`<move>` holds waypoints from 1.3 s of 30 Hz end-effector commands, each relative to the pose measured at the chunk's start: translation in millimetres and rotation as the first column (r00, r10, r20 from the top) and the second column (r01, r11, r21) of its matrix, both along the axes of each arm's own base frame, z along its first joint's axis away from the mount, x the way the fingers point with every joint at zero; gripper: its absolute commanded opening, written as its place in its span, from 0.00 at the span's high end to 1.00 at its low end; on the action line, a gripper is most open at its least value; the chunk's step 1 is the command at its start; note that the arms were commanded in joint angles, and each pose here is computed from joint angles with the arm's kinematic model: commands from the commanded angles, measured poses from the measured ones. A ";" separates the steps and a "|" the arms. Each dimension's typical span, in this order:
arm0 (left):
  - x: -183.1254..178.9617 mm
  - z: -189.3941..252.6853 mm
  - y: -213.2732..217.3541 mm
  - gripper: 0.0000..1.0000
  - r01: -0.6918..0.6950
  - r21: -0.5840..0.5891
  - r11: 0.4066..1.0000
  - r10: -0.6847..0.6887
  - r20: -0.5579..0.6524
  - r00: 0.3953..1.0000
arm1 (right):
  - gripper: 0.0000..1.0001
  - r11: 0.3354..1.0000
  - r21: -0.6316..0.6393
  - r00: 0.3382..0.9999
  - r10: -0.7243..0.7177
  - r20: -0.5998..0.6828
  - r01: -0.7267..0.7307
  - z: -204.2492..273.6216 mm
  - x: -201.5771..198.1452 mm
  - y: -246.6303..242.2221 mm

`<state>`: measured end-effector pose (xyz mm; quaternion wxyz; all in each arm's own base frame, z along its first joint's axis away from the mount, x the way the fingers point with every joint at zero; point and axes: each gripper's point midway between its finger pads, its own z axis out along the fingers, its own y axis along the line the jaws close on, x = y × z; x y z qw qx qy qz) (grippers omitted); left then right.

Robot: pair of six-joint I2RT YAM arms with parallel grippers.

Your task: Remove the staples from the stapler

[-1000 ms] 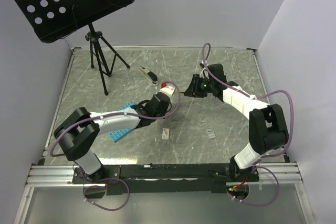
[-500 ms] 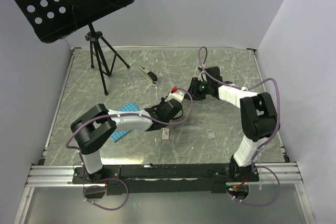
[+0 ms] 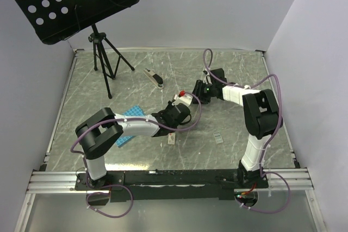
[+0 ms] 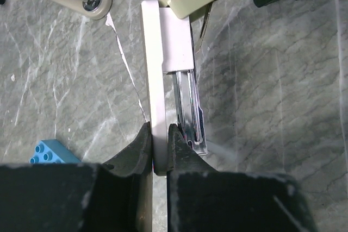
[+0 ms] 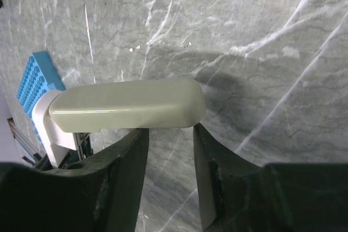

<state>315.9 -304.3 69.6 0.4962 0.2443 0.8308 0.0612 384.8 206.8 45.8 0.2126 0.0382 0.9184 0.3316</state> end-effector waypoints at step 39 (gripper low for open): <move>-17.1 34.0 -65.4 0.99 0.089 -0.442 0.893 -0.175 -0.156 0.972 | 0.25 0.914 0.370 0.971 0.083 0.226 -0.164 92.4 18.0 54.3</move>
